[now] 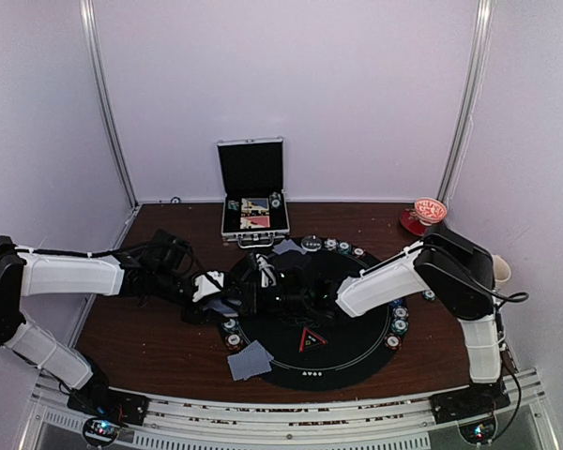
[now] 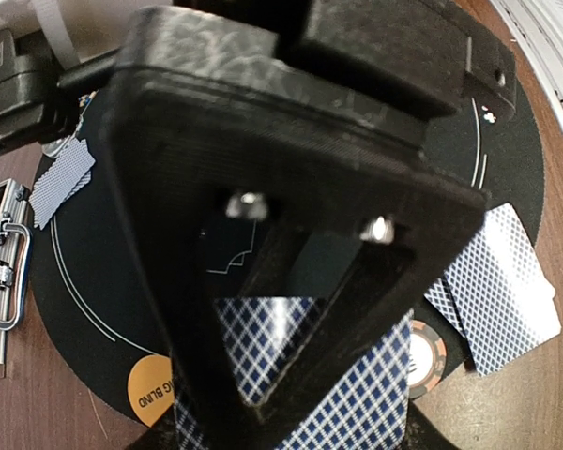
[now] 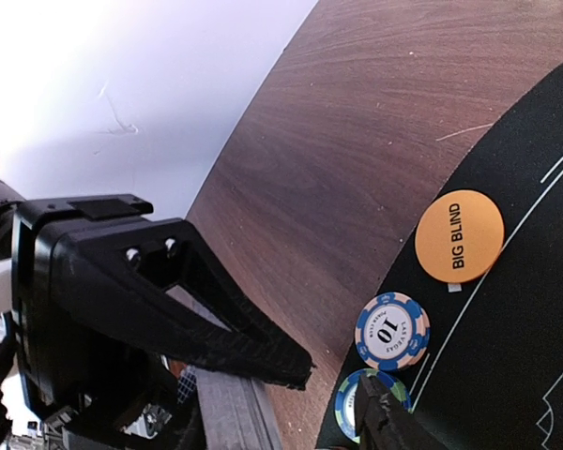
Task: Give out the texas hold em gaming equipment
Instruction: Pick up the poker card from the face-down deck piles.
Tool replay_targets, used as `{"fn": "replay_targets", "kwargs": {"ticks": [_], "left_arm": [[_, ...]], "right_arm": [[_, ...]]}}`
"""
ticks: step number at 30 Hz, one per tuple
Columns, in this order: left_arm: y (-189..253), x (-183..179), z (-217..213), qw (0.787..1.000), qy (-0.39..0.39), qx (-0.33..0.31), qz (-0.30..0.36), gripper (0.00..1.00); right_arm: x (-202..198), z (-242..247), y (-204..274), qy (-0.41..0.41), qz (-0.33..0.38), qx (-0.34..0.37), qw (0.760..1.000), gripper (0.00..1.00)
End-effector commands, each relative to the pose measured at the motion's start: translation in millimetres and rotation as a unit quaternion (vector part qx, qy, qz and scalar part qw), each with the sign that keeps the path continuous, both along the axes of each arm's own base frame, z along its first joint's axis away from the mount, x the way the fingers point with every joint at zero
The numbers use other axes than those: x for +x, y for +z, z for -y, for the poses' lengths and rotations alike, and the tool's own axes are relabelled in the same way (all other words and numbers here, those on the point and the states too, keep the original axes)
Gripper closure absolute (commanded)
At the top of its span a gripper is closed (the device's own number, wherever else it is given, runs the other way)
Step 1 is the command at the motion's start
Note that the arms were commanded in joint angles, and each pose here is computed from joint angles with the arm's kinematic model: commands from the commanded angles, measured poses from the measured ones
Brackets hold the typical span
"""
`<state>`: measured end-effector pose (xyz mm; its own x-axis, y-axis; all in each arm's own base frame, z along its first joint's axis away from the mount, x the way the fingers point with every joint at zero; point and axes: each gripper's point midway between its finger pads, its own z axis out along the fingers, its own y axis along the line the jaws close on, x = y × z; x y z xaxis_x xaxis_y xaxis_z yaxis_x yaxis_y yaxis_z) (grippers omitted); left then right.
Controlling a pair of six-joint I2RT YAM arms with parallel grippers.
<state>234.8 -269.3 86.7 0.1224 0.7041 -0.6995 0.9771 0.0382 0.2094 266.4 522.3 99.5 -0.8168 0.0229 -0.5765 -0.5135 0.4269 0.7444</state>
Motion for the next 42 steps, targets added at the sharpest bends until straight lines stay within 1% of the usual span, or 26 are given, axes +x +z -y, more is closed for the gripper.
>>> {"fn": "replay_targets", "kwargs": {"ticks": [1, 4, 6, 9, 19, 22, 27, 31, 34, 37, 42], "left_arm": [[17, 3, 11, 0.999, -0.019, -0.029, 0.021, 0.44], [17, 2, 10, 0.999, -0.019, -0.028, 0.019, 0.44], [17, 2, 10, 0.999, -0.019, -0.028, 0.019, 0.44], [16, 3, 11, 0.999, -0.019, -0.027, 0.019, 0.44], [15, 4, 11, 0.999, -0.016, -0.026, 0.019, 0.44], [15, 5, 10, 0.999, -0.015, -0.024, 0.019, 0.44], [15, 5, 11, 0.999, -0.015, -0.025, 0.019, 0.44], [16, 6, 10, 0.999, -0.013, -0.024, 0.021, 0.44], [17, 8, 9, 0.999, -0.005, -0.023, 0.023, 0.44], [18, 12, 8, 0.999, 0.004, -0.021, 0.027, 0.44], [19, 23, 2, 0.999, 0.025, -0.016, 0.026, 0.44]], "right_arm": [[17, 32, -29, -0.044, -0.022, -0.044, 0.998, 0.59], [19, 41, -29, -0.051, -0.024, -0.047, 0.997, 0.68], [19, 44, -29, -0.051, -0.022, -0.049, 0.997, 0.71], [19, 47, -26, -0.052, -0.018, -0.055, 0.997, 0.72], [11, 55, -6, -0.043, -0.004, -0.054, 0.998, 0.94], [8, 56, -3, -0.036, -0.002, -0.054, 0.998, 0.99], [6, 63, 3, -0.038, 0.006, -0.061, 0.997, 1.0], [9, 74, 13, -0.052, 0.026, -0.074, 0.996, 1.0], [14, 87, 23, -0.068, 0.054, -0.099, 0.991, 1.0], [26, 106, 33, -0.097, 0.1, -0.154, 0.978, 1.0], [53, 138, 47, -0.148, 0.178, -0.267, 0.935, 1.0]]}}
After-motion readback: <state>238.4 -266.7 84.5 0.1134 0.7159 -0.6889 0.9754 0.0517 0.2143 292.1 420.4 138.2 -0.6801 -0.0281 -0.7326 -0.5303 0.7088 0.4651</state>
